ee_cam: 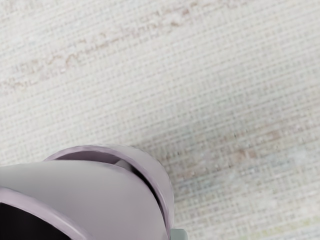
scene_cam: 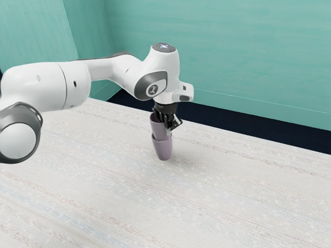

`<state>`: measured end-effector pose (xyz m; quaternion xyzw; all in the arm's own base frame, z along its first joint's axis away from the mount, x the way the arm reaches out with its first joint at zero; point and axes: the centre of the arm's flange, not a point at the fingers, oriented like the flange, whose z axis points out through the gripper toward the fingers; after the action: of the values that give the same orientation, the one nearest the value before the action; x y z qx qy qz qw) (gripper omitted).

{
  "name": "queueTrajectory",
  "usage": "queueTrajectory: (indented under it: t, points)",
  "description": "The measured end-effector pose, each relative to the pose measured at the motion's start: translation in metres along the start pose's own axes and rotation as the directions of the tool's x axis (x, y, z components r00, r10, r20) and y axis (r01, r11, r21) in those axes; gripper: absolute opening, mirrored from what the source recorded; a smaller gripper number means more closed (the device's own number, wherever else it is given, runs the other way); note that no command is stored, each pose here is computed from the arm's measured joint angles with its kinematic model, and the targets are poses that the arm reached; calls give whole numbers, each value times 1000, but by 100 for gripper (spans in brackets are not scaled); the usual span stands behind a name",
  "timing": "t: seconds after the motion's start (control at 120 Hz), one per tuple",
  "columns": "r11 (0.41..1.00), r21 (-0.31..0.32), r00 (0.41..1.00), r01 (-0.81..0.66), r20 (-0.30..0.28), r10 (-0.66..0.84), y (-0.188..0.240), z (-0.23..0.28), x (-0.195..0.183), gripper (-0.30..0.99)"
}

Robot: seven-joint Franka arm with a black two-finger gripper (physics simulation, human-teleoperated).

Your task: Place the left cup onto the right cup

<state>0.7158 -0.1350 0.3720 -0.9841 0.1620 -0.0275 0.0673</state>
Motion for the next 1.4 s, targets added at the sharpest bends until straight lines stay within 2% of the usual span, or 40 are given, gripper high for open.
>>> queueTrajectory:
  t: [0.083, 0.3, 0.525, 0.683, 1.0, 1.4]
  points:
    - [1000, -2, 1000, 0, 1, 0, 0, 1, 0, -7]
    - [1000, -9, 1000, -2, 4, 2, 1, 3, 0, 12]
    - [1000, -11, 1000, -5, 7, 5, 1, 4, 0, 44]
    - [1000, -12, 1000, -7, 7, 7, 1, 4, 0, 57]
    - [1000, -10, 1000, -6, -5, 6, 0, -5, 0, 67]
    - [1000, 18, 998, 4, -69, -2, -5, -62, -6, 69]
